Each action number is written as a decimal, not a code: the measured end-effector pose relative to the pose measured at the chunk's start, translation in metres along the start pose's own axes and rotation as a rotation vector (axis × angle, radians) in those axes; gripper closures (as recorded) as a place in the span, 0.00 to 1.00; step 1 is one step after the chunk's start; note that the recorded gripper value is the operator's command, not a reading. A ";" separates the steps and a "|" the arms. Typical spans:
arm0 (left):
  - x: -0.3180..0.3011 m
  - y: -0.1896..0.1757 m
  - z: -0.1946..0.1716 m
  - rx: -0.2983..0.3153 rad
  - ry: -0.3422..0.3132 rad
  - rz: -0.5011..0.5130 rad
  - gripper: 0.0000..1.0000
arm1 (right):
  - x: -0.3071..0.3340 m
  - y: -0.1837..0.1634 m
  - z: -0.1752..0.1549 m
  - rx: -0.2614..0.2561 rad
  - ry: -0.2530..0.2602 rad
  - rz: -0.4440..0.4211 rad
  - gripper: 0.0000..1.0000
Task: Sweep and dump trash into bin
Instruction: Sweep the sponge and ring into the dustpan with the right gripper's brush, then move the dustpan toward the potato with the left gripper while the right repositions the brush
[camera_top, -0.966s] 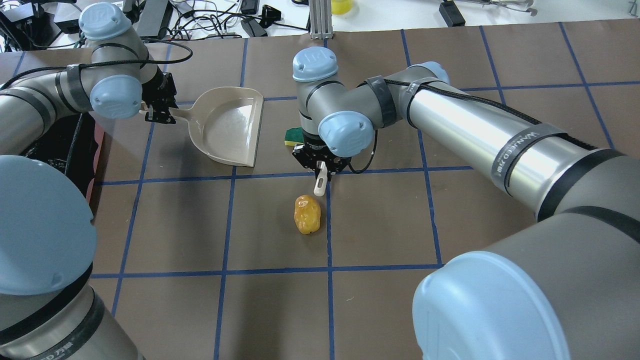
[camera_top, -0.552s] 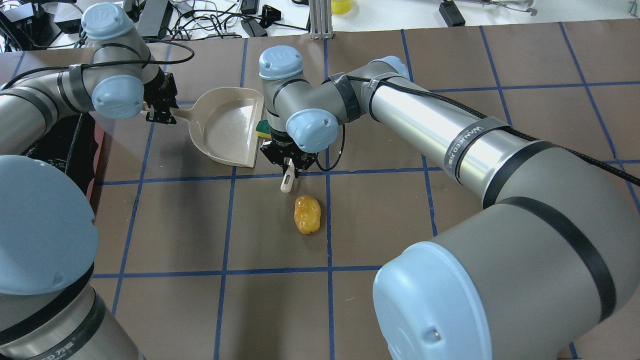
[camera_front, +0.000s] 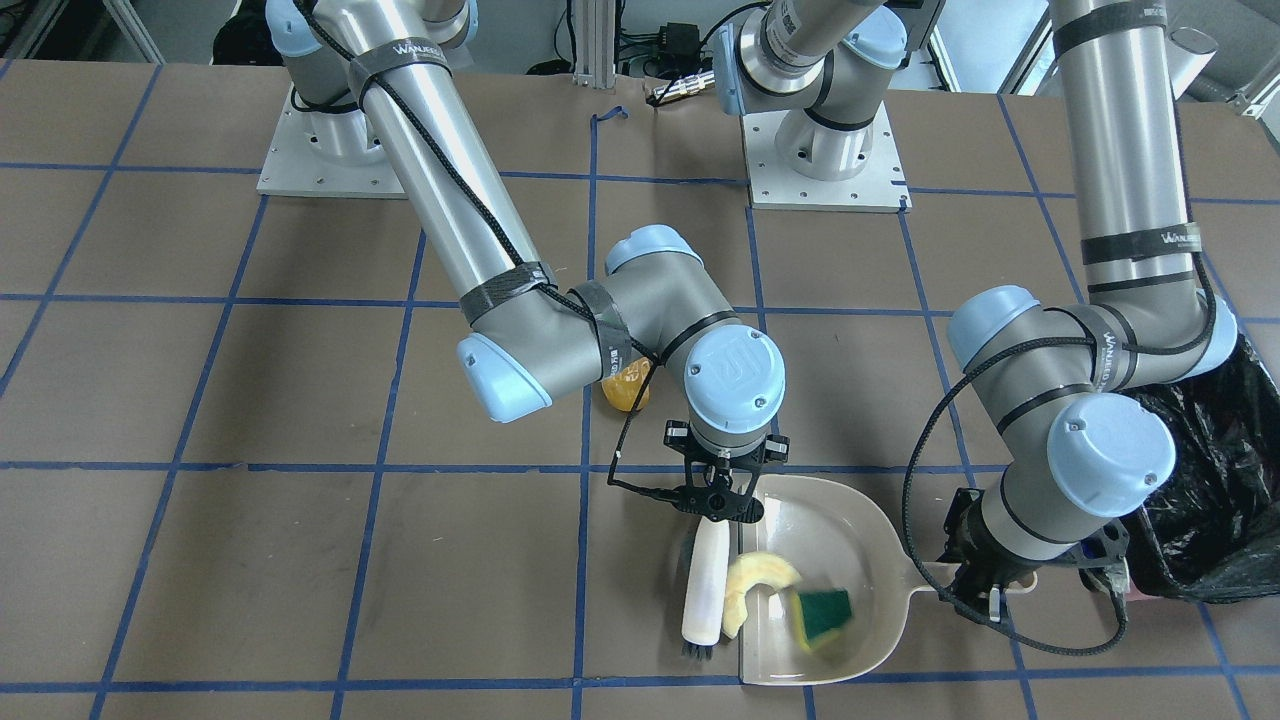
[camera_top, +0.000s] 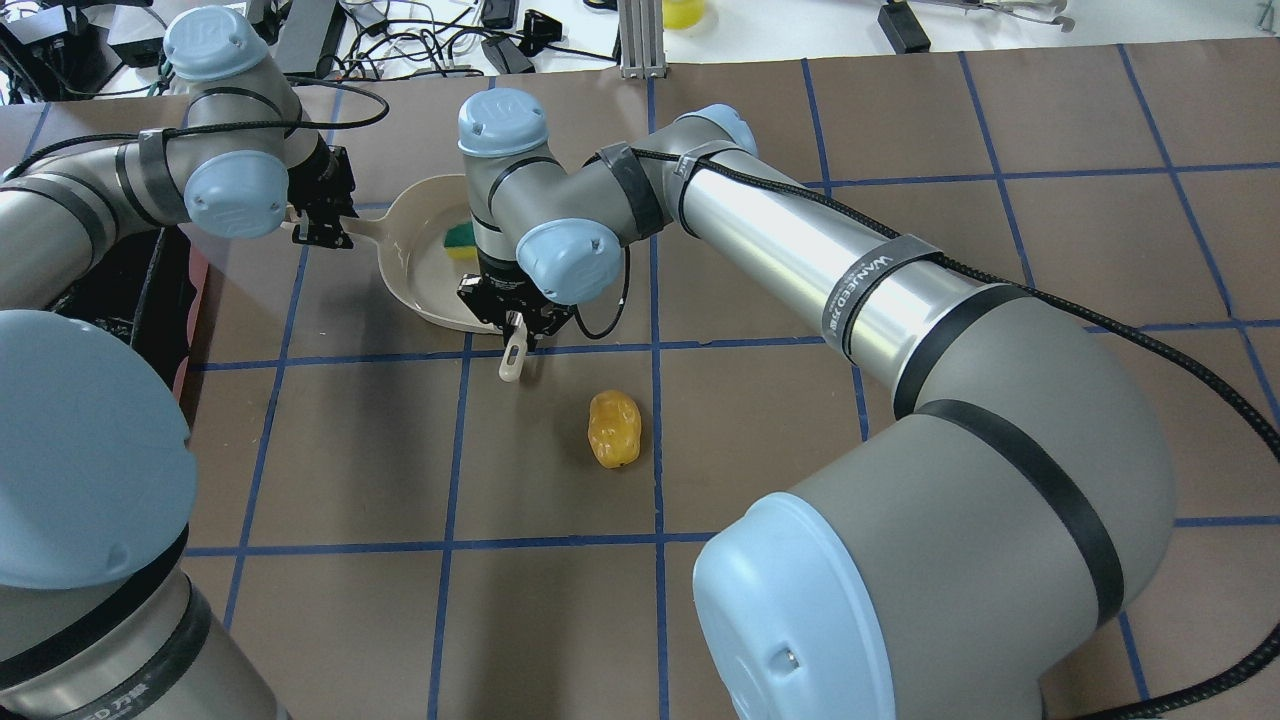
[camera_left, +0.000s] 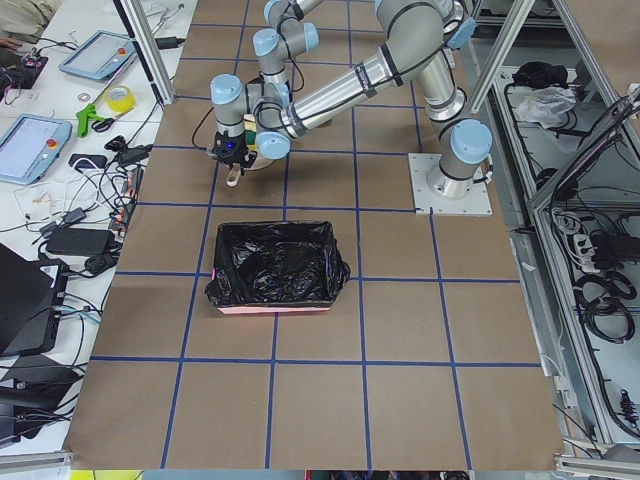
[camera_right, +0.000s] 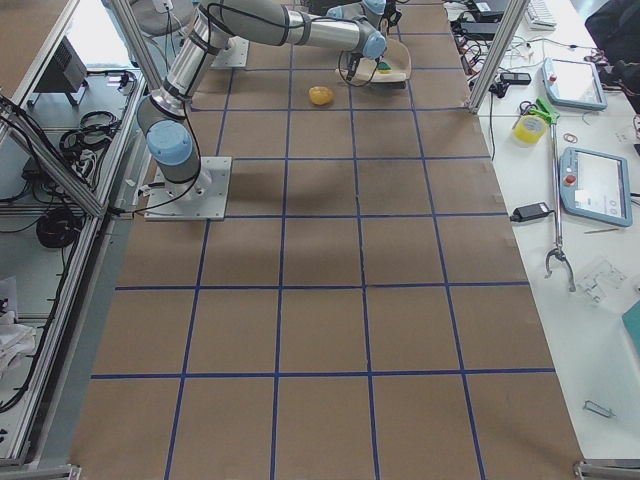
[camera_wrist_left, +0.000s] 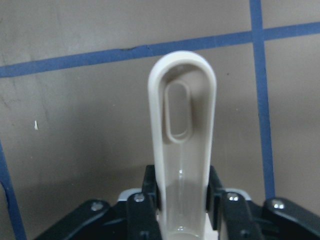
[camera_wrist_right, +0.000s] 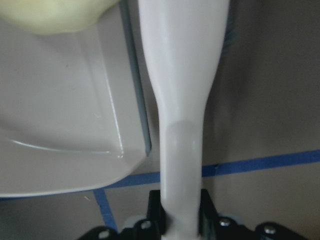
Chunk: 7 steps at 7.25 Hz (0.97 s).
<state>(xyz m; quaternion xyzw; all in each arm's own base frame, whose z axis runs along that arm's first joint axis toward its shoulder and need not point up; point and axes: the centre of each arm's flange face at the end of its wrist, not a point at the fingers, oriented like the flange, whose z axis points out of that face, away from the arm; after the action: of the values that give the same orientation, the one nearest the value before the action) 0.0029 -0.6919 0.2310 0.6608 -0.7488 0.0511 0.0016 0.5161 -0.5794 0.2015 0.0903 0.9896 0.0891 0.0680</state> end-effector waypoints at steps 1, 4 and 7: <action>0.000 0.000 0.000 0.000 0.003 0.000 1.00 | -0.009 0.004 -0.001 -0.003 -0.017 -0.028 1.00; 0.001 0.000 0.000 -0.001 0.006 -0.002 1.00 | -0.031 0.014 -0.010 -0.009 -0.068 -0.095 1.00; 0.000 0.001 -0.005 -0.005 0.014 0.002 1.00 | -0.008 0.019 -0.034 -0.025 0.055 -0.141 1.00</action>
<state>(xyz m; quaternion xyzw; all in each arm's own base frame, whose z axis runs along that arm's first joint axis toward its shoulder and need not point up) 0.0019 -0.6916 0.2364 0.6598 -0.7495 0.0538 0.0083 0.5216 -0.5686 0.2394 0.0171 0.9938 0.0990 0.0478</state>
